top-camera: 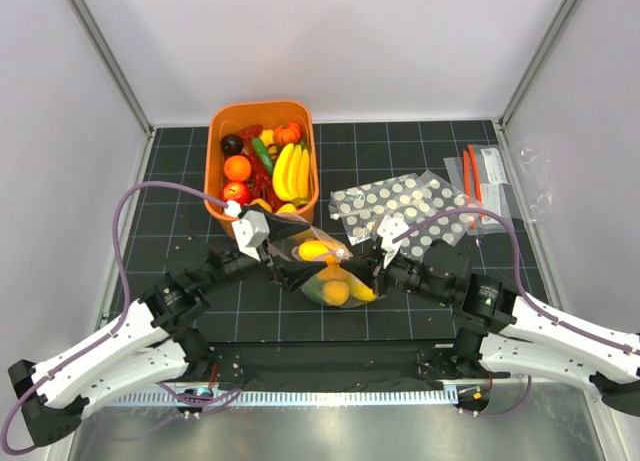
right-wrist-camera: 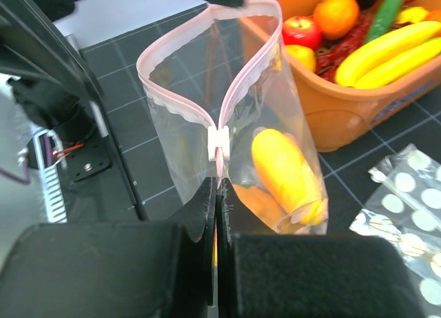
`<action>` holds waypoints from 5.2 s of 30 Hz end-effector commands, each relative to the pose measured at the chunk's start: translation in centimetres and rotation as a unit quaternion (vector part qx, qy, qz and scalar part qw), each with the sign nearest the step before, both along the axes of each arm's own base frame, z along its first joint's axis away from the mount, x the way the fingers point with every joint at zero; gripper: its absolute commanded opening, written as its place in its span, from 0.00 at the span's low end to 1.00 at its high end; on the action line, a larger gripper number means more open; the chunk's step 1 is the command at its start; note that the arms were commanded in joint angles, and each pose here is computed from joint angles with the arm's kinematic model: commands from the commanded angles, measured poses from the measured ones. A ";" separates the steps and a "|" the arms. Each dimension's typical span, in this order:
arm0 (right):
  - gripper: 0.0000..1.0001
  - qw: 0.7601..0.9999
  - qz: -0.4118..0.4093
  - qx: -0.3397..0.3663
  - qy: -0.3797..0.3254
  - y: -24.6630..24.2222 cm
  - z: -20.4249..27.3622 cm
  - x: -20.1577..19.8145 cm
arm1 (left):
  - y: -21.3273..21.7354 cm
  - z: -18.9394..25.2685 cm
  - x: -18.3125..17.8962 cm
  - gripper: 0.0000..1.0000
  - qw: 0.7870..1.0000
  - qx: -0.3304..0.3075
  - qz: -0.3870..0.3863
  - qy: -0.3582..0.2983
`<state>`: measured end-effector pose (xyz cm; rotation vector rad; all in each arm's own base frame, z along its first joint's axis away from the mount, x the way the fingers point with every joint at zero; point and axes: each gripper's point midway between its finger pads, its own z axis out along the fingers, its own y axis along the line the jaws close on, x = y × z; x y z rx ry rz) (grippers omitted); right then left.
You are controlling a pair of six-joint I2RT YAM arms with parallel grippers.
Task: Place the food in the zip-top bag and seal the zipper
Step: Zip the zipper food storage bag at the center of the board, then place the zipper food storage bag at the center of the board.
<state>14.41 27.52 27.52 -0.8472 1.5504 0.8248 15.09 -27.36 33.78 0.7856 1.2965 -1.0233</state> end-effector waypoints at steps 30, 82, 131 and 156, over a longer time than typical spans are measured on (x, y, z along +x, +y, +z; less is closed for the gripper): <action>0.01 0.992 0.126 0.020 0.000 1.4 1.6 -4.2 | -4.6 -2.6 -3.3 0.44 0.982 0.085 -0.157 -0.062; 0.01 0.996 0.026 0.087 -0.019 -0.9 3.1 -1.7 | -4.4 -2.0 -3.9 0.01 0.981 0.076 -0.169 -0.062; 0.01 0.791 -0.545 0.278 0.006 -24.5 1.7 5.3 | -2.5 -2.0 1.9 0.00 0.995 0.090 0.019 0.032; 0.02 0.900 -0.421 0.116 -0.006 -5.8 5.0 11.8 | 16.2 -3.1 8.3 0.00 0.850 0.031 0.513 0.111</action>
